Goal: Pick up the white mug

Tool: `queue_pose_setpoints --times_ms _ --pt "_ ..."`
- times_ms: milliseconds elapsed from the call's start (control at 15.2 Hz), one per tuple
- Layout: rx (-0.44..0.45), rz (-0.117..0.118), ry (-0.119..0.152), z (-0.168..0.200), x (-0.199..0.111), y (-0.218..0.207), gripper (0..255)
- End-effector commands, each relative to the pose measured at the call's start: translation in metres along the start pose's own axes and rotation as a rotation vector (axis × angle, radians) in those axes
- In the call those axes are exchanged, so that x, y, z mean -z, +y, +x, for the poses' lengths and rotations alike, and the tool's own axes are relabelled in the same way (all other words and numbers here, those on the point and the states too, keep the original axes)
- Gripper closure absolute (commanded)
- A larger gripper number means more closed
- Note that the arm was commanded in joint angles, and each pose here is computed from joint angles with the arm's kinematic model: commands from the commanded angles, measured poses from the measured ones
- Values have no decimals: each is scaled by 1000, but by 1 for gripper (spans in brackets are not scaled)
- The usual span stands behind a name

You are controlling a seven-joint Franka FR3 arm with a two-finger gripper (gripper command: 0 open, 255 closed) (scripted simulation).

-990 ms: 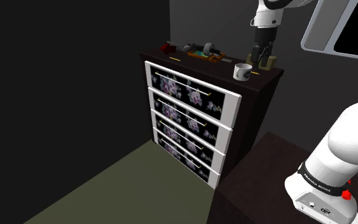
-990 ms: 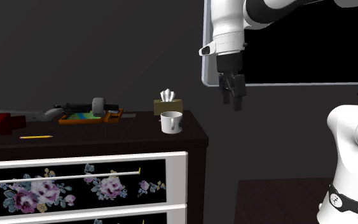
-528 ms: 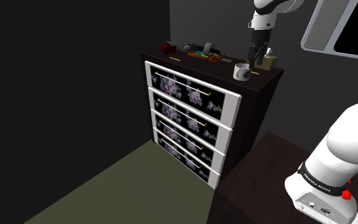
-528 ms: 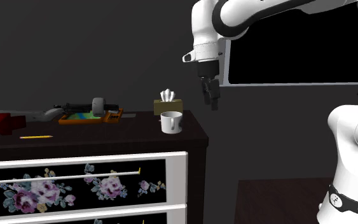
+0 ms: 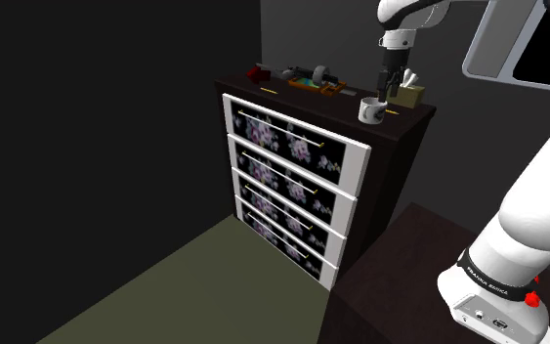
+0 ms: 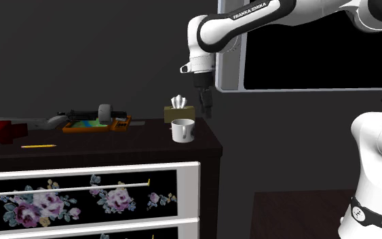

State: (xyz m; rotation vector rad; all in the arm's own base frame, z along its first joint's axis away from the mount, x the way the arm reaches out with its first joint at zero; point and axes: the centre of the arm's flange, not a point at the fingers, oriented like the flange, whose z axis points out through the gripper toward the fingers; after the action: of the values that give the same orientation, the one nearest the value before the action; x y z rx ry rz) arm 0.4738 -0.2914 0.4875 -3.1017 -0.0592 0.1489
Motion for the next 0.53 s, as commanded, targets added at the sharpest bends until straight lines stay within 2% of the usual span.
queue_pose_setpoints --times_ms 0,462 --pt "2 2 4 13 -6 23 0" --pt "3 11 18 57 -20 103 0"
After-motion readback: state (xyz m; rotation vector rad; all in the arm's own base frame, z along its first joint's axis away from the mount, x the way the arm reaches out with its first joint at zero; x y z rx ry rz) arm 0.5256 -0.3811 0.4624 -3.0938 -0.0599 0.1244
